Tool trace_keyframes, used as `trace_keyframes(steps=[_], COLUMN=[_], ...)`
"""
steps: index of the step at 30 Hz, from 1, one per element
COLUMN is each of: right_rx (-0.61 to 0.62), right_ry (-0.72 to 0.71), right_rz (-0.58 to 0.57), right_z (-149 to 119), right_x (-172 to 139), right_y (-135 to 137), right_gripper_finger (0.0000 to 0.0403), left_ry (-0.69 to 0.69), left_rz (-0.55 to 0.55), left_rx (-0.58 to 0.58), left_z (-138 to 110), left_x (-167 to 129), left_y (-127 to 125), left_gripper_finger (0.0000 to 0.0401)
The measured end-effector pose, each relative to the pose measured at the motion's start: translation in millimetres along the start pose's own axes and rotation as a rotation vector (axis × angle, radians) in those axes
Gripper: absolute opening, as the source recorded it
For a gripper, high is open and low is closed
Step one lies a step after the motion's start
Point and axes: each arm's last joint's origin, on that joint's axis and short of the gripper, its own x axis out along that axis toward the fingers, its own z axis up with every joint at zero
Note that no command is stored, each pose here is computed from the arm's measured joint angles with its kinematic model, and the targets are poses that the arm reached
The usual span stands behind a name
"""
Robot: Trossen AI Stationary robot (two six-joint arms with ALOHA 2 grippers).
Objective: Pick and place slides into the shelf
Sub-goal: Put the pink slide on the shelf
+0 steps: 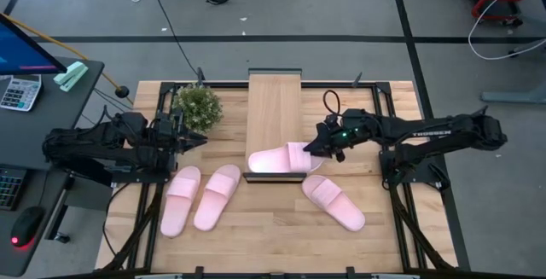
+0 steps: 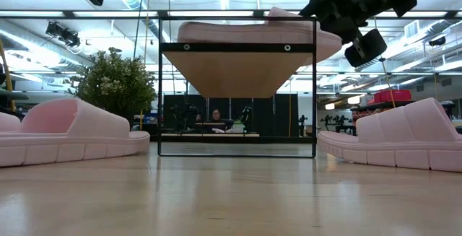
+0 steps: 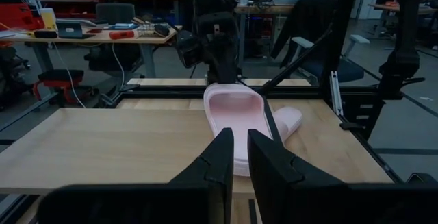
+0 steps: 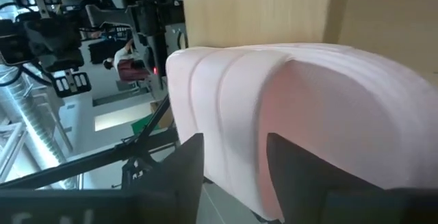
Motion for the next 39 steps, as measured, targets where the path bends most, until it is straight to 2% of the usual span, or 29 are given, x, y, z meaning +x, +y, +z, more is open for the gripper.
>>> trace_keyframes(steps=[11, 23, 32, 39], right_rx=[-0.004, -0.062, -0.079, -0.082], right_ry=[-0.002, -0.043, -0.015, 0.001], right_rz=[0.021, 0.054, -0.029, -0.133], right_z=[-4, -12, -25, -28], right_x=[-20, -67, -103, -112], right_y=[4, 5, -12, -26], right_gripper_finger=[0.0183, 0.0181, 0.0179, 0.0178], left_ry=[0.000, 0.000, 0.001, 0.008], left_rz=[0.000, 0.001, 0.001, 0.019], left_rx=[0.004, -0.006, -0.019, -0.026], left_z=[0, 0, 0, -1], left_x=[0, 0, 0, 0], left_y=[0, 0, 0, 1], left_gripper_finger=[0.0048, 0.0048, 0.0048, 0.0048])
